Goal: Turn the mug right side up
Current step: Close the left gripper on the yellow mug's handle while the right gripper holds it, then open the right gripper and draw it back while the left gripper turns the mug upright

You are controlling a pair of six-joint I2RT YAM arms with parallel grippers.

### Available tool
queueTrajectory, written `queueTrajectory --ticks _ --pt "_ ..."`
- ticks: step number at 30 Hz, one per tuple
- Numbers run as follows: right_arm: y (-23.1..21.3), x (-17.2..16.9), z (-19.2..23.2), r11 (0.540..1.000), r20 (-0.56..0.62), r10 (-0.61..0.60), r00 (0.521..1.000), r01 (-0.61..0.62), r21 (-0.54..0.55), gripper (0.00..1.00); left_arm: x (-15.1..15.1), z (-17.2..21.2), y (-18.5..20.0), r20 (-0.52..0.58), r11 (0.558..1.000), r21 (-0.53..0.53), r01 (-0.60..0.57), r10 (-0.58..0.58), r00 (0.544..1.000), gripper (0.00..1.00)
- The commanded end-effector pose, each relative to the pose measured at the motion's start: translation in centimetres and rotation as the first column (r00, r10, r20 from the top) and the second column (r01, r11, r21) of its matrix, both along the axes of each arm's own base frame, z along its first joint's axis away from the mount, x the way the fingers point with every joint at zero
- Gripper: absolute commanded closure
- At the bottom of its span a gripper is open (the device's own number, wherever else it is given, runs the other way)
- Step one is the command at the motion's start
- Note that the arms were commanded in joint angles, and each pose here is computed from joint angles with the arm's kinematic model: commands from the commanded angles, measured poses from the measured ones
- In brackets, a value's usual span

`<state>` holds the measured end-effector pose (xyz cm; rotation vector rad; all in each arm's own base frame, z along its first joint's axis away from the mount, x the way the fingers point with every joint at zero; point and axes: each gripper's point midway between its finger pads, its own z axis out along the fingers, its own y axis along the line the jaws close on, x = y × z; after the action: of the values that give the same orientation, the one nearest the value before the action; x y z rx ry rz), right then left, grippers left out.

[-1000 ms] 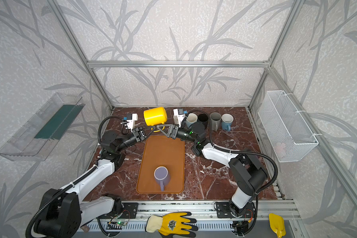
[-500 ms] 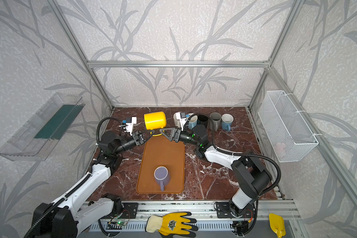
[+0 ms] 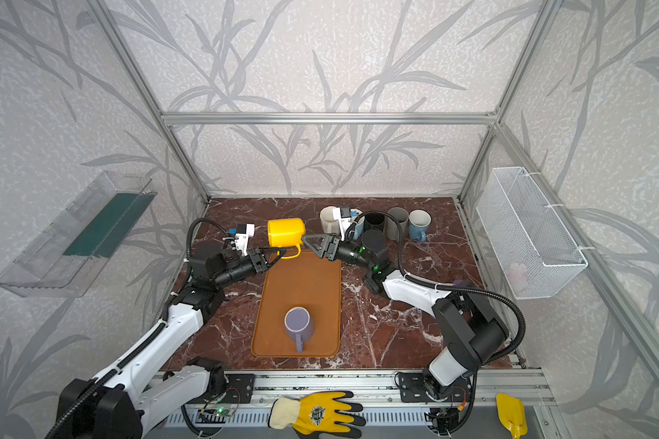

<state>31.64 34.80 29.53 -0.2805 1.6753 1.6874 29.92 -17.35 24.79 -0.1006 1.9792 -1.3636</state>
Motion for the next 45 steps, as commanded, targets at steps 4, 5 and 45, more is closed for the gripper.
queueTrajectory --ticks 4,5,45 --pt "-1.0 -0.2 1.4 0.999 0.036 -0.028 0.999 0.027 0.023 0.35 0.5 3.0 0.9 0.128 0.996 0.081 -0.049 0.038 0.991 1.00" --pt "-0.9 -0.2 1.3 0.999 0.034 -0.028 0.999 0.027 0.021 0.35 0.6 2.7 1.0 0.118 0.994 0.095 -0.057 0.045 0.992 1.00" --pt "-1.8 -0.4 -0.1 0.993 0.043 -0.062 0.997 0.066 -0.095 0.35 2.8 -1.2 3.3 -0.018 0.767 0.620 -0.163 0.222 0.975 1.00"
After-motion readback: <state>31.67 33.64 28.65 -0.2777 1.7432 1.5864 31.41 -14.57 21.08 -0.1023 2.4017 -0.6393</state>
